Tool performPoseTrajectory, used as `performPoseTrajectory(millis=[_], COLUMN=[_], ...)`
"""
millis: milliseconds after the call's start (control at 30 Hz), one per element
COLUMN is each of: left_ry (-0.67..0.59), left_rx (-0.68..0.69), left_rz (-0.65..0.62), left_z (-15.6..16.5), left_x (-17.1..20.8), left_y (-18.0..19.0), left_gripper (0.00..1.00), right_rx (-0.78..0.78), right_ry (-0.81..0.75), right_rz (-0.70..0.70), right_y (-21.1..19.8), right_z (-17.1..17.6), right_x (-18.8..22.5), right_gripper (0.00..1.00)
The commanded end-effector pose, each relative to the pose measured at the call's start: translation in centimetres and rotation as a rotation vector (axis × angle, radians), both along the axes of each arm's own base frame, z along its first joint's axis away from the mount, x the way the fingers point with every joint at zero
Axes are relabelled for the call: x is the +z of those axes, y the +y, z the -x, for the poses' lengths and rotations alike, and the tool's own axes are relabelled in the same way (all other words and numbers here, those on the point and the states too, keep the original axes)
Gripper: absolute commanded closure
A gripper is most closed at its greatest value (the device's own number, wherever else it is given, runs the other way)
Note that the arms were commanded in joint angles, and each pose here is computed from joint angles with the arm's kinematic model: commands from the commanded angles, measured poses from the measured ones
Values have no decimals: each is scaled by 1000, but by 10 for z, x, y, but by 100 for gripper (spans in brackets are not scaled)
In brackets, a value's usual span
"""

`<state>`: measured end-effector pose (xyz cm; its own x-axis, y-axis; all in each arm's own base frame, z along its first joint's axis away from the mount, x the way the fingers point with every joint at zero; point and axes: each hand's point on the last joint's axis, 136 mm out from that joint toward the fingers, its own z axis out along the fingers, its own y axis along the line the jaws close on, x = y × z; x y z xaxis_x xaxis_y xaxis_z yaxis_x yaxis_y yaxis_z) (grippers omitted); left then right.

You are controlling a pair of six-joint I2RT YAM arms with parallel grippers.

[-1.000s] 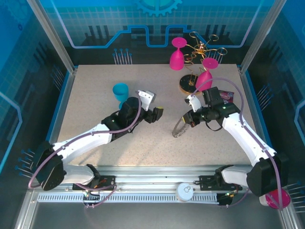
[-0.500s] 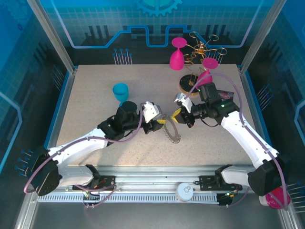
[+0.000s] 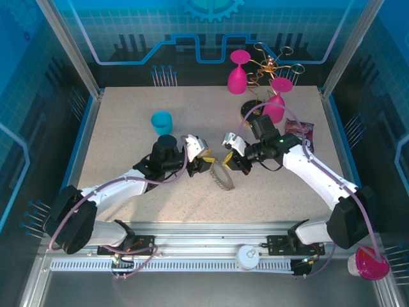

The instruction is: Put the keys on the keyring

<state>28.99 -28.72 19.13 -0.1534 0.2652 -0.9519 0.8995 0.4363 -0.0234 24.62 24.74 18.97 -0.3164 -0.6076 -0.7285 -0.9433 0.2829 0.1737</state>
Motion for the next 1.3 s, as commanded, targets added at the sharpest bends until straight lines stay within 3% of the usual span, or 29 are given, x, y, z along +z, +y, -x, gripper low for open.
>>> performPoseTrajectory(millis=[0,167,500,733,833,1267], left_ry=[0,-2,-82,-105,-118,-135], left_rx=[-148,-286,-394,-406,-386,-273], left_rz=[21,-8,-36,-31,-27,-44], left_z=[13,38,64,68,64,43], left_x=[-3,-16,-19,-21,-21,-22], left_y=[-7,-7,-7,-11,-14,-14], left_gripper=[64,64,69,71,77,72], right_rx=[69,82,131,152,170,182], right_ry=[-77,-162,-251,-276,-269,-266], right_rz=[-28,-44,-68,-86,-76,-21], right_y=[11,14,25,32,34,39], right_z=[4,5,10,19,23,23], right_x=[-5,-6,1,5,3,-8], right_gripper=[100,100,100,100,100,100])
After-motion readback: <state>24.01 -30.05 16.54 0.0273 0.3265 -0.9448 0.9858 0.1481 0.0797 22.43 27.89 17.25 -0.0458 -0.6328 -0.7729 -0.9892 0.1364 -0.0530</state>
